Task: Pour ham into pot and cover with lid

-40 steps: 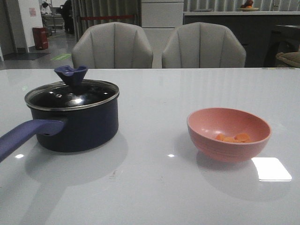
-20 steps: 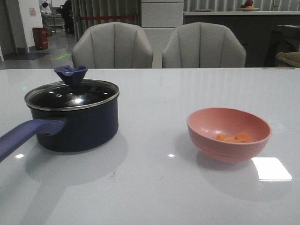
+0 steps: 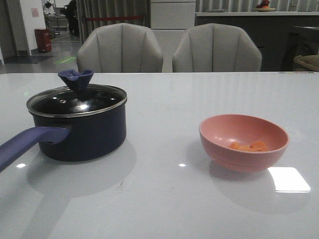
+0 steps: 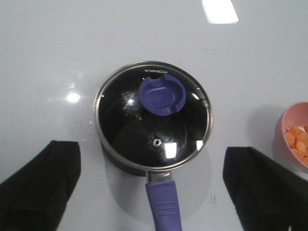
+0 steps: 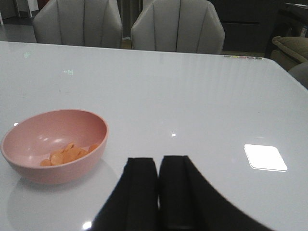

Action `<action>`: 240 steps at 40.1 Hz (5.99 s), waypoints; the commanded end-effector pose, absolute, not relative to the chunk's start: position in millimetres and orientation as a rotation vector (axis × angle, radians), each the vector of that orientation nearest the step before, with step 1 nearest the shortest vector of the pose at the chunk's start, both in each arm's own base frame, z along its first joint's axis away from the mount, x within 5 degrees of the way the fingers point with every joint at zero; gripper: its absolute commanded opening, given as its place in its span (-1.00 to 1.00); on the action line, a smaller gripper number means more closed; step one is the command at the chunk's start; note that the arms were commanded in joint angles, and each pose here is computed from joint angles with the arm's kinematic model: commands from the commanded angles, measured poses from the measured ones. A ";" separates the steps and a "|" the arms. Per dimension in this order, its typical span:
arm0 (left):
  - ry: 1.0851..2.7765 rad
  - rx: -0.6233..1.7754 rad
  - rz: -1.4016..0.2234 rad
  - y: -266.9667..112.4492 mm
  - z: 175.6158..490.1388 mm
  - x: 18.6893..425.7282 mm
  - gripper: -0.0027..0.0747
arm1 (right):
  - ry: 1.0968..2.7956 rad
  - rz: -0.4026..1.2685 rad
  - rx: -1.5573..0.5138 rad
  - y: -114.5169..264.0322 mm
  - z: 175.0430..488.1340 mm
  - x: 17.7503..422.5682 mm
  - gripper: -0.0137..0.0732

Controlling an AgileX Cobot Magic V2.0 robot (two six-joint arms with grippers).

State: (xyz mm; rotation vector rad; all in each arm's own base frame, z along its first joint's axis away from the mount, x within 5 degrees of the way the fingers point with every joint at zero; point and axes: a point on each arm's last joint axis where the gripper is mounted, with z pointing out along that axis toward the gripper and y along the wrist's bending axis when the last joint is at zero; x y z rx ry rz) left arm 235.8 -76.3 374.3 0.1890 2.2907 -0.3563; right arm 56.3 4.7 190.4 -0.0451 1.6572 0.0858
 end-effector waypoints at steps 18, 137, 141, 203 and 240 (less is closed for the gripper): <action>2.537 0.167 -0.290 -140.8 351.0 348.4 0.72 | 1.546 0.073 -0.050 4.3 201.1 54.9 -0.31; 2.553 -0.057 -0.030 -65.7 346.3 316.7 -0.27 | 1.546 0.073 -0.050 4.3 201.1 54.9 -0.31; 2.528 -0.173 -0.043 -37.0 335.8 304.8 -0.27 | 1.546 0.073 -0.050 4.3 201.1 54.9 -0.31; 2.775 -0.288 0.034 0.8 197.7 311.8 0.42 | 1.546 0.073 -0.050 4.3 201.1 54.9 -0.31; 2.182 -0.022 -0.134 -30.9 348.7 216.7 0.39 | 1.546 0.073 -0.050 4.3 201.1 54.9 -0.31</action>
